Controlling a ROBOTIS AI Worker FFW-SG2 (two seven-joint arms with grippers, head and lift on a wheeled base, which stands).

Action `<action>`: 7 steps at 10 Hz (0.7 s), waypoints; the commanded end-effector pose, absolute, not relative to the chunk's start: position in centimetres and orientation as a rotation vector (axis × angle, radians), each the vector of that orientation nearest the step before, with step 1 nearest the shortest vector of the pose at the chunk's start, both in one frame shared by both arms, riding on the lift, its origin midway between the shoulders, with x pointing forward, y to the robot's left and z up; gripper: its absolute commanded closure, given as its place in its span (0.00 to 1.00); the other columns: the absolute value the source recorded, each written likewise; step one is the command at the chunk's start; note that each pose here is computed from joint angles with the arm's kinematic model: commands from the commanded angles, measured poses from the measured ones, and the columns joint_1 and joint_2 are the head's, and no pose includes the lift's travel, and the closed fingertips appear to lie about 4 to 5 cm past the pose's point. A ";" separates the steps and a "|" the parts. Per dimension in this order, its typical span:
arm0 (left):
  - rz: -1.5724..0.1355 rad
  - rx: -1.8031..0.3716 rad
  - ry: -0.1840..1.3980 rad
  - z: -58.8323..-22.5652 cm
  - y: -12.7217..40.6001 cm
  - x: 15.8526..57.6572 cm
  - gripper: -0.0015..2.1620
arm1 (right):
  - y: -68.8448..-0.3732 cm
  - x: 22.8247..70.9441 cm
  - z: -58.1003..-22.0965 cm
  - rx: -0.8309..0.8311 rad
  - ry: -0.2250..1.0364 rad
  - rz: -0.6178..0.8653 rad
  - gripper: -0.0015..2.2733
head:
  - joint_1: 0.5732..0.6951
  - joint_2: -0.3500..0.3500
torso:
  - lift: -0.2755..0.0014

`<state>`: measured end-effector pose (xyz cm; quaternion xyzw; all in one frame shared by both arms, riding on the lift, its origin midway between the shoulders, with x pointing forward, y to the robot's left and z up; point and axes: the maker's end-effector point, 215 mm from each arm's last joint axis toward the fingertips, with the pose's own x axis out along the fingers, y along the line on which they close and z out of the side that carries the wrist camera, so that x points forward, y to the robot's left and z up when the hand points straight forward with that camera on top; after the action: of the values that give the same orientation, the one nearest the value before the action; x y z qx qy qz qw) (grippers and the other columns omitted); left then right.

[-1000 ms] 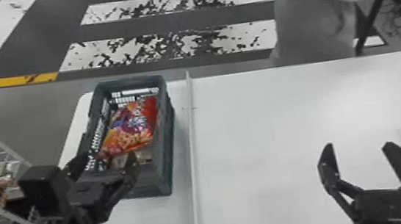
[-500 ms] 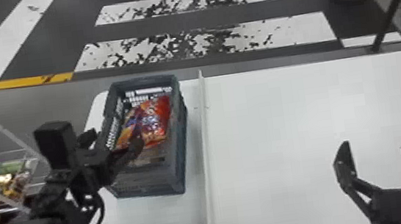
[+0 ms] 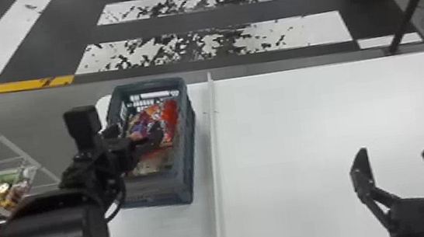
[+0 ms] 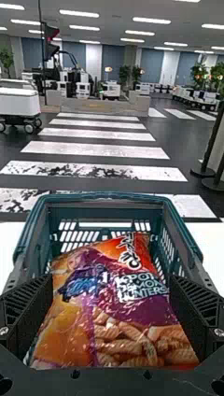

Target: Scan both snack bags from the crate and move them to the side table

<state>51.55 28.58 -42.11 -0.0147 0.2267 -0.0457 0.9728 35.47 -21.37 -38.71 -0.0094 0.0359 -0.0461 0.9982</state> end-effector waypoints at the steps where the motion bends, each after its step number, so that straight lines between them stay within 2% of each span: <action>1: -0.114 -0.031 0.474 -43.0 27.2 53.3 0.03 | -21.5 35.4 -38.7 -0.024 0.076 -0.093 0.04 | 1.00 0.64 | 0.72; 4: -0.111 -0.032 0.535 -45.5 27.1 54.9 0.03 | -22.0 35.2 -38.8 -0.029 0.079 -0.102 0.04 | 1.00 0.60 | 0.72; 7: -0.099 -0.026 0.615 -47.8 27.5 54.4 0.03 | -22.0 35.2 -38.8 -0.029 0.079 -0.102 0.04 | 1.00 0.60 | 0.72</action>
<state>54.52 27.43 -47.45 -0.0124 0.2968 -0.0498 0.9536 35.20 -21.98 -38.77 -0.0145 0.0393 -0.0511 0.9978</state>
